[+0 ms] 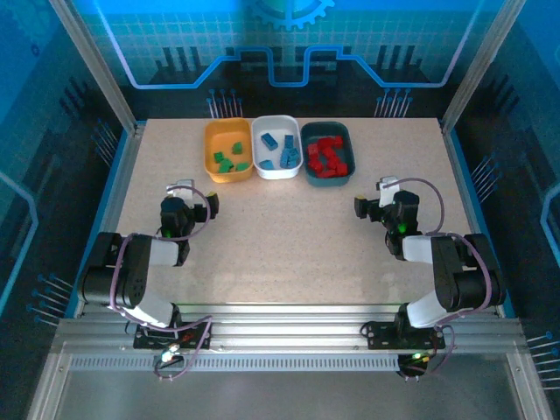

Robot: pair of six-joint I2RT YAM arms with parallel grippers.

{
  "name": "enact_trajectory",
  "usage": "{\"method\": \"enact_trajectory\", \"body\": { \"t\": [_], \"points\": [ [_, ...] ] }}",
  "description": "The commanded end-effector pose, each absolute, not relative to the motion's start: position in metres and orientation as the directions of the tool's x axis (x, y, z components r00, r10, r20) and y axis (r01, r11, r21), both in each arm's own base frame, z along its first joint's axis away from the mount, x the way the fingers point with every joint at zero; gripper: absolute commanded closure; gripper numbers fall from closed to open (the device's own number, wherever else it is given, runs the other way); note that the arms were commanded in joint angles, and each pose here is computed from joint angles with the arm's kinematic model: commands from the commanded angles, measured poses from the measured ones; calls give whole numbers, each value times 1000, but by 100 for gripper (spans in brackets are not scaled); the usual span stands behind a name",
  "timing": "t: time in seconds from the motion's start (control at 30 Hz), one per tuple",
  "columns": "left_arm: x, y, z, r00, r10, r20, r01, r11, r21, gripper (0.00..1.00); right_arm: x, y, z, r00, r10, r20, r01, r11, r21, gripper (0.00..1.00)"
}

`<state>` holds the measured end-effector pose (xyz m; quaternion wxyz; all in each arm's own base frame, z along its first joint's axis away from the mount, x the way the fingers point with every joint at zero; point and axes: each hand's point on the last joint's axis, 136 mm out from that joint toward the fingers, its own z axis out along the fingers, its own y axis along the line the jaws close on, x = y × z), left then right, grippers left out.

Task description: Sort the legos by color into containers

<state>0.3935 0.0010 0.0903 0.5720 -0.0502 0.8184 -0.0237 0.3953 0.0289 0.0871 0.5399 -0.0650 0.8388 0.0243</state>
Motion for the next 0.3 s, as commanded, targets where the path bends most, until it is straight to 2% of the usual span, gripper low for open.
{"method": "enact_trajectory", "body": {
  "t": [0.0, 0.27],
  "points": [
    [399, 0, 95, -336, -93, -937, -33, 996, -87, 1, 397, 32, 94, -384, -100, -918, -138, 989, -50, 0],
    [399, 0, 96, -329, -92, -940, -33, 996, -86, 1, 397, 32, 94, -384, -99, -918, -138, 989, -49, 0]
  ]
}}
